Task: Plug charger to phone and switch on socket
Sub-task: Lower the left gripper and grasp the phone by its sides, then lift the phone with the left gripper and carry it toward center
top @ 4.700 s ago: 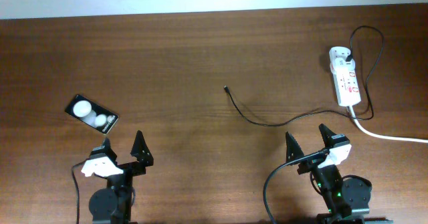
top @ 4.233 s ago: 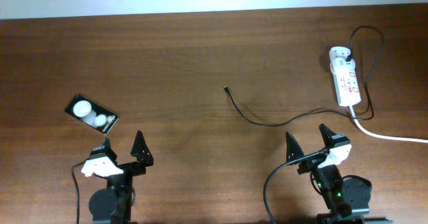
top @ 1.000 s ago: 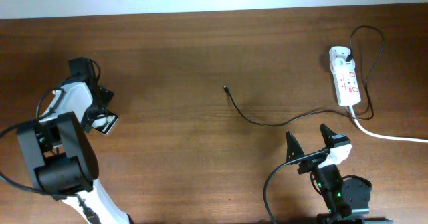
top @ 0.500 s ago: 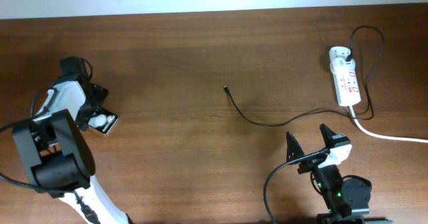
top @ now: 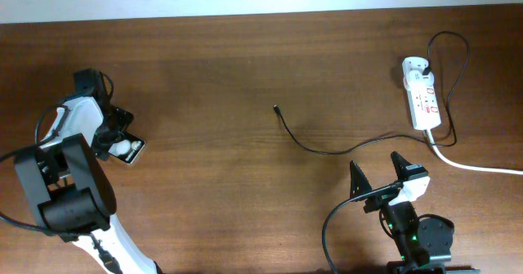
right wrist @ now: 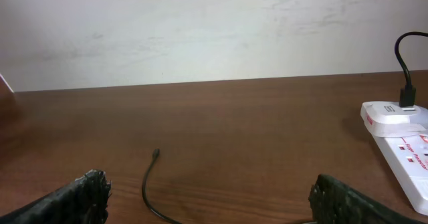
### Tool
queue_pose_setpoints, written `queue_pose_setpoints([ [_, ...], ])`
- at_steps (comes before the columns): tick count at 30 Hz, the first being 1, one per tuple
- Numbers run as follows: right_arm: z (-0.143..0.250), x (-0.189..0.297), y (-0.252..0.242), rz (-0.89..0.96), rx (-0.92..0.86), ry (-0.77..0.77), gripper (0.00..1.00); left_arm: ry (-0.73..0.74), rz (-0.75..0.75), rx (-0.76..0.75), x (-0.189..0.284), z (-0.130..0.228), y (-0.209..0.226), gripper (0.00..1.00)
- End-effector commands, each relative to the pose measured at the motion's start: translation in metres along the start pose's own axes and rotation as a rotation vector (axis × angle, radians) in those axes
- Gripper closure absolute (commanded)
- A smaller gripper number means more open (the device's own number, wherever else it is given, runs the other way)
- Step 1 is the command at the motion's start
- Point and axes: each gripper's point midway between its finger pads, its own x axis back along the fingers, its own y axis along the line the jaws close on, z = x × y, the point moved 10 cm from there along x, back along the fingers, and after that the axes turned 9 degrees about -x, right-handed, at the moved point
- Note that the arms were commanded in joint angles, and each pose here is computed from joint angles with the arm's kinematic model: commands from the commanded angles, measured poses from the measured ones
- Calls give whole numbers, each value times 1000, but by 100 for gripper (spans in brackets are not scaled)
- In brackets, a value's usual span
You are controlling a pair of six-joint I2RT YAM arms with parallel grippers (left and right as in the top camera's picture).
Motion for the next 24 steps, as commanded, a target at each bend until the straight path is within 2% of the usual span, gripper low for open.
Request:
queue_pose_setpoints([
  [1,2,0,-1,7,-5,1,1,132,-113,-70,-38,28,13,11],
  [6,2,0,-1,7,-5,1,1,211,-113,-79,-62,39,11,9],
  [13,2,0,-1,7,-5,1,1,189,-87,-72,-67,37,7,9],
  [15,2,0,-1,7,-5,1,1,231,-69,-72,-77,43,5,9],
  [24,2,0,-1,7,-5,1,1,304,-85,-88,-85,53,8,22],
])
